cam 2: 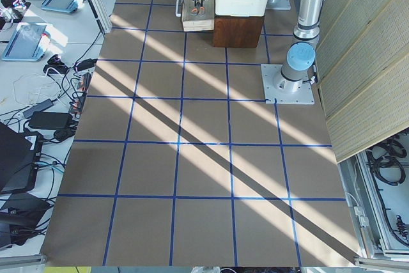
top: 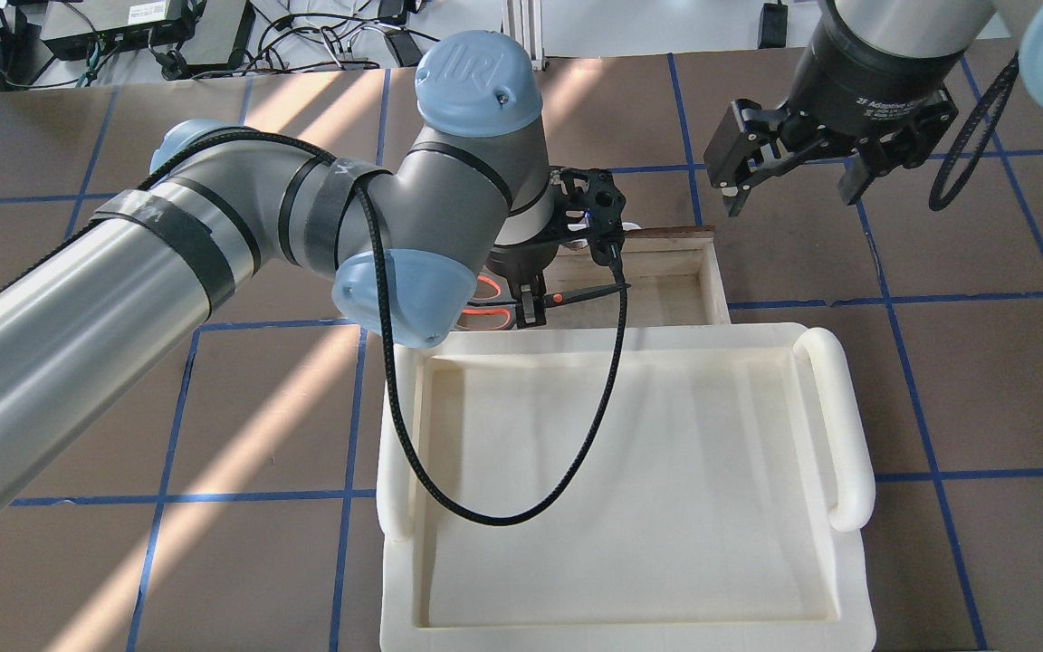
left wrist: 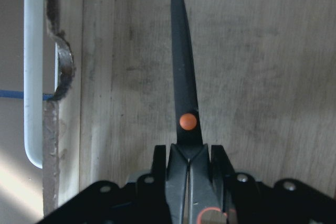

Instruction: Place scissors in drawer with both arms

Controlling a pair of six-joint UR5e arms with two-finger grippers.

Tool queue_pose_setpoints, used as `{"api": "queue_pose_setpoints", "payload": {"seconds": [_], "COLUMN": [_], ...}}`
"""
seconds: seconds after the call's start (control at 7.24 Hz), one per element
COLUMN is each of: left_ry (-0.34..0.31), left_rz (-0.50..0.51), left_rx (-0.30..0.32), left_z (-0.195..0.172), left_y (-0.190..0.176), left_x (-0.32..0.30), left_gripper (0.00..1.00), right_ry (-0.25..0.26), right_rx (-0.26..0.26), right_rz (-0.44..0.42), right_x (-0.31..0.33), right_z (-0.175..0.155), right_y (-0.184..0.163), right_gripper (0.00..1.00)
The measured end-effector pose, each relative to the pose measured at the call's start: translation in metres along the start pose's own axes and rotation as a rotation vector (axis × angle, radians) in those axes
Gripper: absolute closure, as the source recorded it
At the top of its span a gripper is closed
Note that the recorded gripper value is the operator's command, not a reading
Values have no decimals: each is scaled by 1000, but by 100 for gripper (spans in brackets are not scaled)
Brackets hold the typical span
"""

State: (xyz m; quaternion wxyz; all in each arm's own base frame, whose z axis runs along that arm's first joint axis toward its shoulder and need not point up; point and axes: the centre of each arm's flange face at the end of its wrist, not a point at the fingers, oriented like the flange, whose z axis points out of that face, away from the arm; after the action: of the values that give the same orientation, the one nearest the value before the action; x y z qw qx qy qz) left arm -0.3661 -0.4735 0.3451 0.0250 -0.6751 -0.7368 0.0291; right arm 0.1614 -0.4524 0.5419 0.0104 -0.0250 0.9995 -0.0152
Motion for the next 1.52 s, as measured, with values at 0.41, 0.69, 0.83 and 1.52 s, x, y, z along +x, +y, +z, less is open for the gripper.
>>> {"api": "queue_pose_setpoints", "payload": {"seconds": [0.41,0.69,0.83,1.52], "left_ry": [14,16,15,-52], "left_rz": [8,7,3,-241], "left_rx": [-7,-9,-8,19], "left_z": [15,19,18,-30], "left_y": [-1,-1,-1,5], "left_x": [-4,-5,-5,-6], "left_gripper": [88,39,26,10], "right_ry": [-11,-16,-17,-18], "right_rx": [-4,-14,-18,-25], "right_rz": [22,24,24,28], "right_x": [-2,-3,-4,-4], "right_z": [-4,-1,2,8], "right_y": [6,6,6,6], "right_gripper": [0,0,0,0]}}
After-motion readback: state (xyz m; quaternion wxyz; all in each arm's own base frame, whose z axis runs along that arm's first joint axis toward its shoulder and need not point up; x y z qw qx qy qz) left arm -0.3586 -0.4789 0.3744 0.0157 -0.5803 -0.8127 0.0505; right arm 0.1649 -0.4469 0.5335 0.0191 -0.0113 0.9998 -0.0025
